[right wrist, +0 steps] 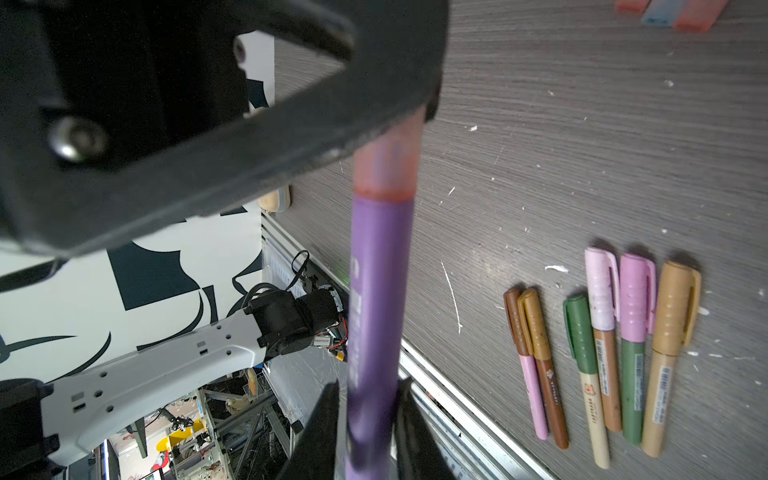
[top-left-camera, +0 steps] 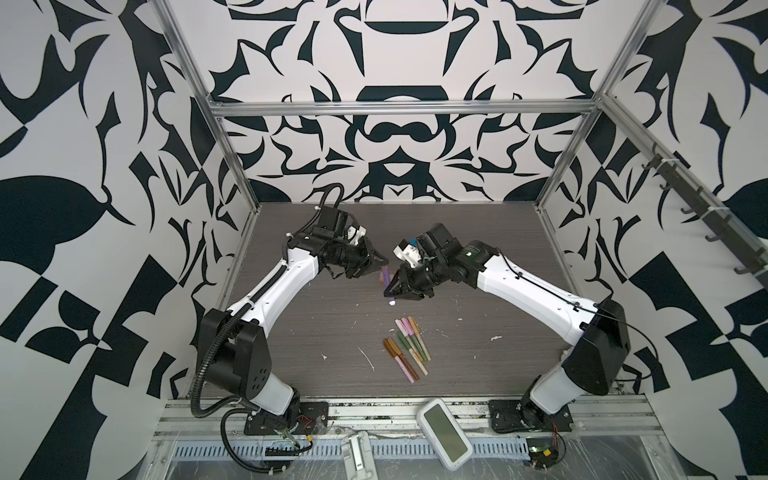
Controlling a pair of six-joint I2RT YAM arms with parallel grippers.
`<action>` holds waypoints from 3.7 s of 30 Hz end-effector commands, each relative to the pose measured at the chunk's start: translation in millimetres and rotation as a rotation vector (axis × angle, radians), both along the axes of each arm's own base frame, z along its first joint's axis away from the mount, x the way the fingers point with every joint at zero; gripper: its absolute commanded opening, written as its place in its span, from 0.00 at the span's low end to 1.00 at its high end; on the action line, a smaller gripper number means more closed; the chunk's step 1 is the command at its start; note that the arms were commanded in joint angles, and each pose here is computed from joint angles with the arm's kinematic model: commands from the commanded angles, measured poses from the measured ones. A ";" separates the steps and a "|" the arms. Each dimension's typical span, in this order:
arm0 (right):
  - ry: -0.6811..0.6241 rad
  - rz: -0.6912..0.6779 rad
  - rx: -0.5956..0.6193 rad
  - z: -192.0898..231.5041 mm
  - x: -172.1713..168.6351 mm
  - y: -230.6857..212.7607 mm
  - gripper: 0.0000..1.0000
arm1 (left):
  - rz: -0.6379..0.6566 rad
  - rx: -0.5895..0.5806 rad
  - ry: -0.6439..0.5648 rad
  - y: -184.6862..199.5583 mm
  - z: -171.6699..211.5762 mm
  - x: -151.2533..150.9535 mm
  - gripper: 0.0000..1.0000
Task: Open the pen caps
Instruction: 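Raise the purple marker toward the left gripper while the left gripper grasps its cap, then pull the cap off with the left gripper while the right gripper draws the marker away, then carry the cap toward the caps while the right gripper carries the marker away, then release the cap by the caps while the right gripper lowers the marker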
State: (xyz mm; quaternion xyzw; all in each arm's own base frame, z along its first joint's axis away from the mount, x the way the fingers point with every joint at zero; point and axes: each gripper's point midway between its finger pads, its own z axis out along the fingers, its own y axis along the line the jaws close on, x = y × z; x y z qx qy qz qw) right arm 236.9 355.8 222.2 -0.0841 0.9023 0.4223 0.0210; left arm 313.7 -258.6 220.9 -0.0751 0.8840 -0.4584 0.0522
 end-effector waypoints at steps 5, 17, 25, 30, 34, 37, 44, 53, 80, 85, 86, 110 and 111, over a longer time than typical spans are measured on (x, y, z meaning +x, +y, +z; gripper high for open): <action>-0.087 -0.007 0.036 16.6 20.0 11.9 0.06 | 0.006 -0.011 -0.049 2.4 22.0 -3.4 0.00; -0.020 -0.026 -0.025 -16.9 -58.9 -30.6 0.00 | 0.306 0.238 -0.087 115.9 -14.6 140.4 0.00; -0.060 -0.204 -0.041 -22.3 4.2 -104.7 0.00 | 0.176 0.263 -0.029 98.1 -59.3 110.6 0.00; -0.155 -0.274 -0.163 -17.2 44.0 -151.4 0.00 | 0.123 0.330 0.041 98.8 -106.9 91.0 0.00; -0.212 -0.257 -0.255 -16.4 58.6 -168.5 0.00 | 0.031 0.474 0.073 99.9 -141.6 79.8 0.00; -0.228 -0.238 -0.293 -23.8 63.5 -174.5 0.00 | -0.037 0.589 0.079 104.6 -160.8 77.8 0.00; -0.183 -0.252 -0.278 -43.6 79.2 -177.4 0.00 | -0.102 0.589 0.096 96.5 -185.5 84.7 0.00; -0.160 -0.313 -0.306 -73.7 84.6 -182.6 0.00 | -0.173 0.544 0.092 83.9 -204.1 98.7 0.00; -0.111 -0.201 -0.312 -101.1 116.9 -165.8 0.00 | -0.207 0.391 0.089 33.0 -213.6 93.3 0.00; -0.112 -0.197 -0.305 -99.6 115.8 -165.8 0.00 | -0.202 0.394 0.099 30.9 -216.8 90.1 0.00; -0.112 -0.196 -0.306 -99.6 116.0 -166.0 0.00 | -0.199 0.394 0.100 31.1 -216.8 89.6 0.00; -0.096 -0.227 -0.298 -103.2 107.8 -168.8 0.00 | -0.224 0.401 0.098 33.2 -218.0 77.5 0.17; -0.097 -0.228 -0.298 -103.0 107.8 -169.1 0.00 | -0.226 0.398 0.098 32.9 -217.9 77.3 0.19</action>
